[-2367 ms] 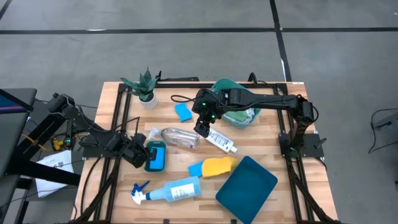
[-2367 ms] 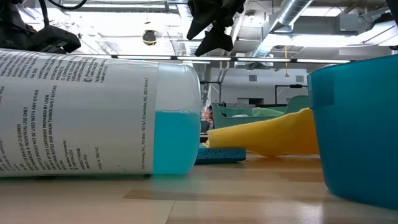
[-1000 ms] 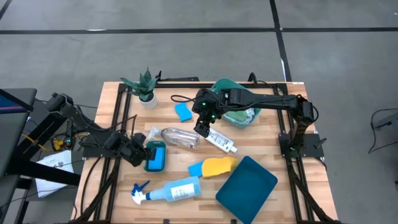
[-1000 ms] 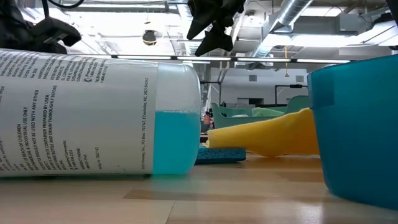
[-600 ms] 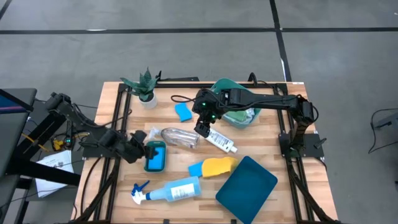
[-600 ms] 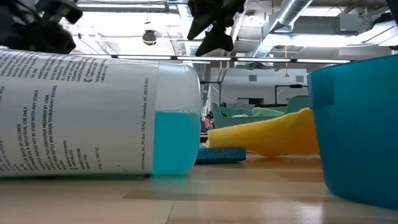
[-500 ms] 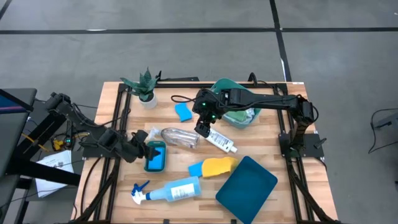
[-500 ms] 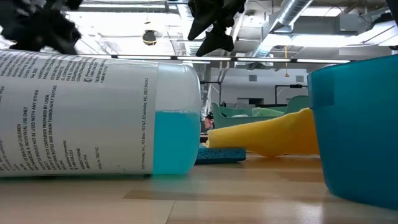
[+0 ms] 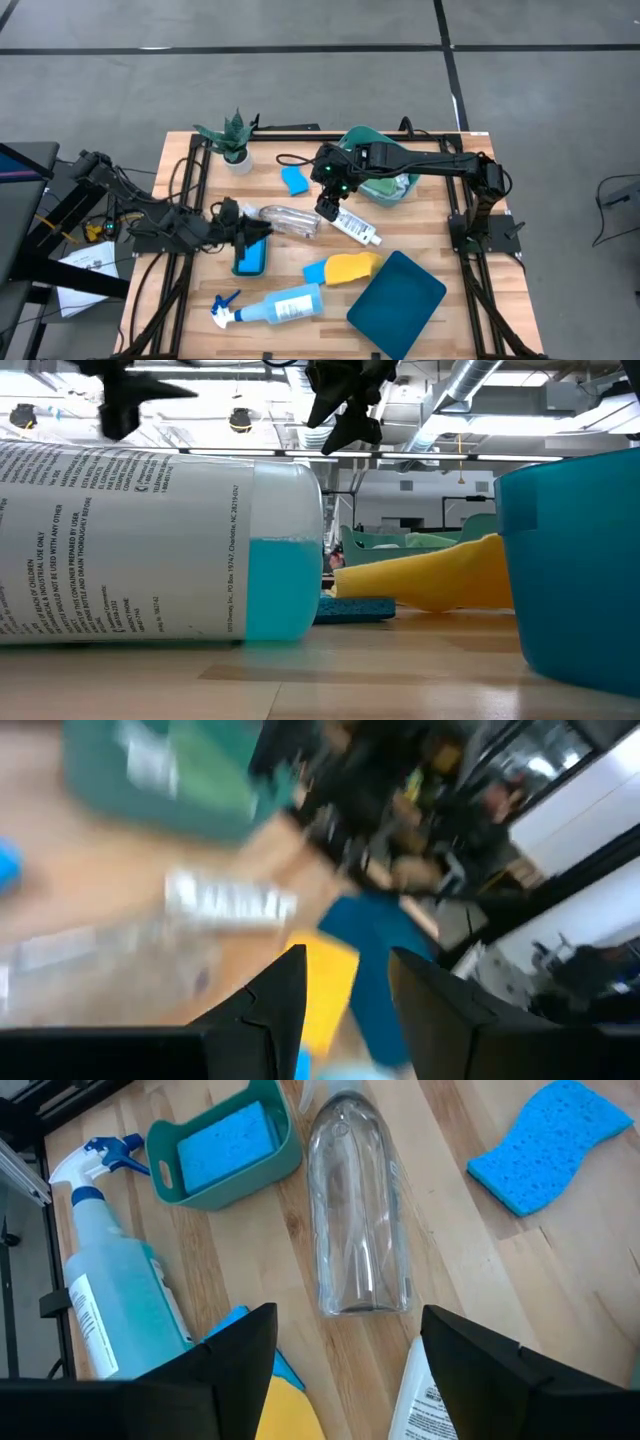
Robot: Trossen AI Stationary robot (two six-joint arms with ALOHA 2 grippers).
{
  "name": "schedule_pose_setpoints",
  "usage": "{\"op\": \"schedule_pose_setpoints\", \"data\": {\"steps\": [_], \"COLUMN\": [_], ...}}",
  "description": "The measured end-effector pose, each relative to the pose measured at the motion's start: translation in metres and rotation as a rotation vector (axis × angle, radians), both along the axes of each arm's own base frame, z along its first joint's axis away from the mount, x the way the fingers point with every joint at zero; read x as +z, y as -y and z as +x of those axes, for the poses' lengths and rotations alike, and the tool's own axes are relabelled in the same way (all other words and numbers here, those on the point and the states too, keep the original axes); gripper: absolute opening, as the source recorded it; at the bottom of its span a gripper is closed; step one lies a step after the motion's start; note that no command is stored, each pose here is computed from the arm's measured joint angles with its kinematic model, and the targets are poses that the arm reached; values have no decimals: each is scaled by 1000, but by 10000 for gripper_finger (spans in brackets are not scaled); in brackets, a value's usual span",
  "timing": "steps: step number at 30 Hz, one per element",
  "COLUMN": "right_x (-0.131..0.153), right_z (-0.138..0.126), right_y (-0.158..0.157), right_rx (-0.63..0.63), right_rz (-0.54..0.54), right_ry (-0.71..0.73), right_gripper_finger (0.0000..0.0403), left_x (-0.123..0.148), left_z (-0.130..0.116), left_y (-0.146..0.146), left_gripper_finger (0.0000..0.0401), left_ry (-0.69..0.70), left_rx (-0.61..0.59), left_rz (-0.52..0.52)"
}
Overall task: Pick & Place Kitchen Items
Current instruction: Put the transparent spray bottle into the blue bin
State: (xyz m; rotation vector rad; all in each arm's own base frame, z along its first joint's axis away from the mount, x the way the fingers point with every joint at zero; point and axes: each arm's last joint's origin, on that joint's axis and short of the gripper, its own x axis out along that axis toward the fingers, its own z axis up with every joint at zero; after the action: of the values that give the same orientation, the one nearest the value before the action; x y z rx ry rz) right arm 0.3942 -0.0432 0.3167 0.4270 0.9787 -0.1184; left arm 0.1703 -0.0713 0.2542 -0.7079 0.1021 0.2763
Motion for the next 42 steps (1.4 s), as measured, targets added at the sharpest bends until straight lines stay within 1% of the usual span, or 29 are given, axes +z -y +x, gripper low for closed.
{"op": "schedule_pose_setpoints", "data": {"steps": [5,8,11,15,19,22,24,25,27,29,33,35,38,42], "right_x": [-1,-2,-3,-4,-5,-10,-13,-15,-22,-23,-20,-21,-22,-24], "right_z": [-1,-3,-4,-5,-4,-2,0,1,1,2,3,2,0,-2], "right_y": [0,0,-1,-1,-1,-1,-2,-3,-4,-5,-8,-11,-17,-28], "right_rx": [0,0,-1,-33,-60,-74,-74,-82,-97,-93,-61,-46,17,68], "right_rz": [1,4,7,29,45,56,56,62,72,71,37,15,-15,-71], "right_ry": [-11,-31,-55,-71,-77,-94,-69,-54,-75,-75,-52,-63,-87,-125], "right_gripper_finger": [240,240,240,240,240,240,240,240,240,240,240,240,240,240], "left_x": [20,30,37,39,42,44,45,44,45,46,46,46,43,39], "left_z": [6,8,9,11,10,6,2,-1,-7,-15,-32,-41,-52,-62], "left_y": [-9,-16,-24,-31,-35,-38,-41,-42,-45,-47,-51,-53,-56,-59], "left_gripper_finger": [141,141,138,132,126,121,117,115,112,108,104,104,104,104], "left_ry": [117,170,198,191,206,215,205,190,174,163,136,128,106,70], "left_rx": [41,87,138,177,133,101,98,89,73,61,38,34,28,18], "left_rz": [246,346,412,460,513,527,534,541,548,549,553,537,519,504]}}
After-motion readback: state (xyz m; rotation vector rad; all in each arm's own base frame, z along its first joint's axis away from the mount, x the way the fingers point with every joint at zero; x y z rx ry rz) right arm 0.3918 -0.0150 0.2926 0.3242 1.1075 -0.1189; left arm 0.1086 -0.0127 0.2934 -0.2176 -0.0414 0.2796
